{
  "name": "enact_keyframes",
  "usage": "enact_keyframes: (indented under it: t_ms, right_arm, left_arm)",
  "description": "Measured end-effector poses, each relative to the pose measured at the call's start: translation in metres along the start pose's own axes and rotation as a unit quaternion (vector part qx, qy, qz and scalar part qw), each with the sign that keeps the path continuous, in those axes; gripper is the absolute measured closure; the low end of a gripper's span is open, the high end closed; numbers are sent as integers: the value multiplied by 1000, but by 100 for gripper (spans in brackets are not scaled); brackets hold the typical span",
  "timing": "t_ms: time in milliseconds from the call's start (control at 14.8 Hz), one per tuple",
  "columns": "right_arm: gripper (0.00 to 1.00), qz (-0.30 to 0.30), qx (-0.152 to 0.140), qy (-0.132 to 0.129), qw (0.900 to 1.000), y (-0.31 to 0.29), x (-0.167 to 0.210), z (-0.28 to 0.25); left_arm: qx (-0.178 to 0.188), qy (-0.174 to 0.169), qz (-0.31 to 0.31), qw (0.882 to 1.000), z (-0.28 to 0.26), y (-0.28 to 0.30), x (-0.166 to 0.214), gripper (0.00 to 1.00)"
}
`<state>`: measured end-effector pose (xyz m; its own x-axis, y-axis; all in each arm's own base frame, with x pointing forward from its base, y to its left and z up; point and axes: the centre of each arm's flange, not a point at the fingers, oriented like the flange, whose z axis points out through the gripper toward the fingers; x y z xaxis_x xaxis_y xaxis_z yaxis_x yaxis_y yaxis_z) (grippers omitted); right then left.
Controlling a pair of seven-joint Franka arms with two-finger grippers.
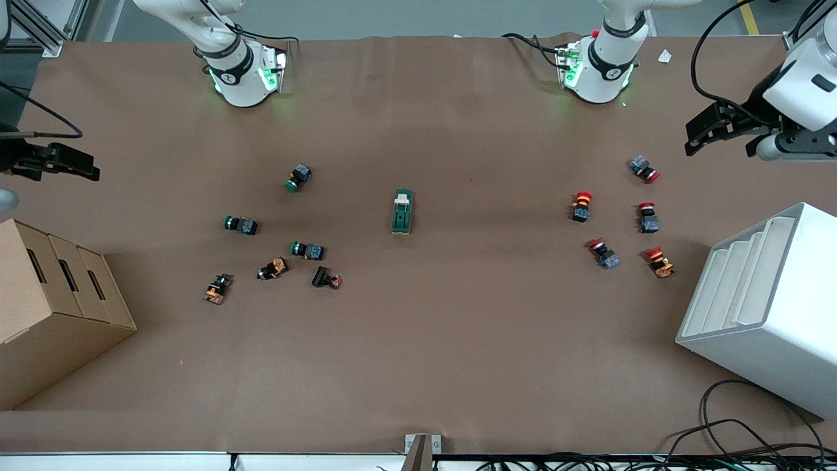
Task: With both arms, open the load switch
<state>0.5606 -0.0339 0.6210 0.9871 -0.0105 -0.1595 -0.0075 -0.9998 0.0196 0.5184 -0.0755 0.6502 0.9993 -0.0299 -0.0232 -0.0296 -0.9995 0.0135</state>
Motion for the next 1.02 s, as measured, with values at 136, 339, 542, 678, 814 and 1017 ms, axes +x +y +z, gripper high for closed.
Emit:
enact_keyframes:
  t_ms: [136, 339, 542, 678, 814, 1017]
  right_arm:
    - [0, 2, 0, 8, 1000, 2, -10, -9]
    - [0, 3, 1, 23, 1000, 3, -32, -27]
    - [0, 2, 3, 30, 1000, 3, -47, -36]
    - [0, 1, 11, 29, 1000, 2, -50, -35]
    - [0, 1, 15, 26, 1000, 2, -53, -31]
    - [0, 1, 16, 28, 999, 2, -56, -30]
  left_arm:
    - [1, -1, 3, 1000, 1, 3, -7, 0]
    - [0, 6, 3, 1000, 5, 3, -5, 0]
    - [0, 11, 3, 1000, 6, 3, -4, 0]
    - [4, 13, 2, 1000, 6, 2, -3, 0]
    - [7, 13, 2, 1000, 6, 2, -3, 0]
    - [6, 15, 2, 1000, 7, 2, 0, 0]
